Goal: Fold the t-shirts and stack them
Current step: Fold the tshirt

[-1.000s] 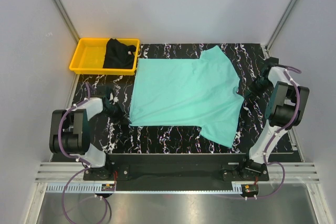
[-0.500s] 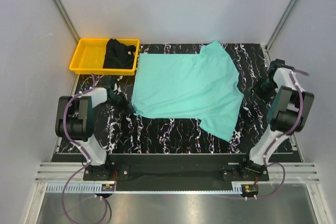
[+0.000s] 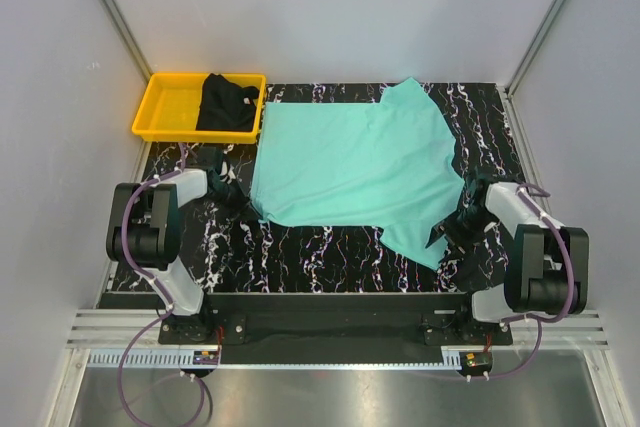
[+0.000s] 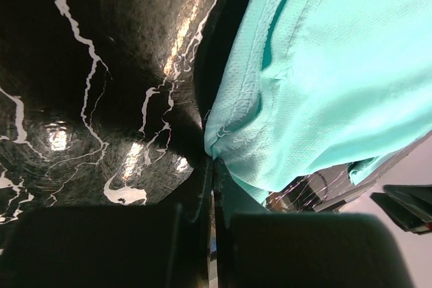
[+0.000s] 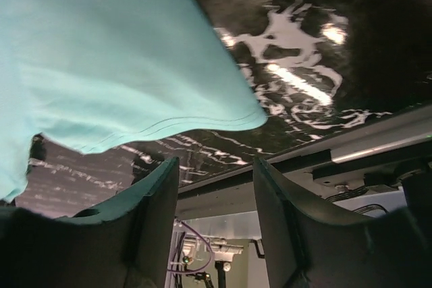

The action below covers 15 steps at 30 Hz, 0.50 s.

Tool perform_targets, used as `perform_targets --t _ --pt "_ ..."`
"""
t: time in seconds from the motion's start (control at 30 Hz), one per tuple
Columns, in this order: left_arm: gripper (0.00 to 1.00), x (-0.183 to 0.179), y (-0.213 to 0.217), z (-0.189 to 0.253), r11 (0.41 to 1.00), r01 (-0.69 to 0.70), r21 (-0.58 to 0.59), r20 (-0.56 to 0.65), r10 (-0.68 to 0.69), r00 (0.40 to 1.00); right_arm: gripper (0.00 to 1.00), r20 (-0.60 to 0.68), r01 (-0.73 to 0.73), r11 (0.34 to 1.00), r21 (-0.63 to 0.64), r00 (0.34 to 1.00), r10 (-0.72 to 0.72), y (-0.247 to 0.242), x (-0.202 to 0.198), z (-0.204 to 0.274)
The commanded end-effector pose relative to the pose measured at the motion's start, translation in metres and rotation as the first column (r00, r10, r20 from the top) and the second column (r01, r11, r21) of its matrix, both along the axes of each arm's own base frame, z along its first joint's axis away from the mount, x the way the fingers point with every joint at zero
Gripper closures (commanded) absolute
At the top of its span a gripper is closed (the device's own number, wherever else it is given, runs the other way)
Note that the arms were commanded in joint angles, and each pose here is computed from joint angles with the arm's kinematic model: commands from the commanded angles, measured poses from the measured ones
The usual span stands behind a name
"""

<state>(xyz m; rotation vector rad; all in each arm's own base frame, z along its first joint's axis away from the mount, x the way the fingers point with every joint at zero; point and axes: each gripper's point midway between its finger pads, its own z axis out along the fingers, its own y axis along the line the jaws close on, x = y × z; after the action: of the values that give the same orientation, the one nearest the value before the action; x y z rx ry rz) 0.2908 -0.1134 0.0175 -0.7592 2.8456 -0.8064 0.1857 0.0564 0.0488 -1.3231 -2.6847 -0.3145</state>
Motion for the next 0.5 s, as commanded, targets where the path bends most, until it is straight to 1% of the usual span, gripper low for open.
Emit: perform_targets --t 0.0,0.1,0.13,0.17,0.27,0.37,0.47 --pt "1.0 0.009 -0.005 0.012 0.999 0.01 -0.036 0.044 -0.008 0.999 0.46 0.019 0.075 0.994 -0.083 0.997 -0.073 -0.011 0.003 -0.004" --pt "1.0 0.011 -0.005 0.014 0.999 0.013 -0.03 0.056 -0.012 0.998 0.5 0.016 0.118 0.989 -0.09 0.993 -0.117 -0.01 -0.004 -0.011" --pt "1.0 0.011 -0.005 0.015 0.999 0.011 -0.03 0.056 -0.009 0.998 0.51 -0.006 0.128 0.988 -0.086 0.992 -0.129 -0.009 -0.009 -0.017" --pt "1.0 0.011 -0.005 0.013 0.999 0.014 -0.032 0.051 -0.013 0.999 0.53 -0.009 0.131 0.988 -0.085 0.991 -0.132 -0.008 -0.011 -0.022" --pt "1.0 0.011 -0.006 0.015 0.999 0.007 -0.037 0.052 -0.005 0.999 0.53 -0.013 0.123 0.984 -0.126 0.992 -0.125 -0.015 -0.013 -0.035" --pt "1.0 0.013 -0.005 0.017 0.999 0.01 -0.035 0.059 -0.008 0.998 0.53 0.014 0.145 0.973 -0.177 0.989 -0.145 -0.024 -0.009 -0.036" --pt "1.0 0.012 -0.004 0.016 0.999 0.006 -0.034 0.055 -0.004 0.998 0.5 0.033 0.156 0.96 -0.234 0.988 -0.153 -0.035 -0.005 -0.035"
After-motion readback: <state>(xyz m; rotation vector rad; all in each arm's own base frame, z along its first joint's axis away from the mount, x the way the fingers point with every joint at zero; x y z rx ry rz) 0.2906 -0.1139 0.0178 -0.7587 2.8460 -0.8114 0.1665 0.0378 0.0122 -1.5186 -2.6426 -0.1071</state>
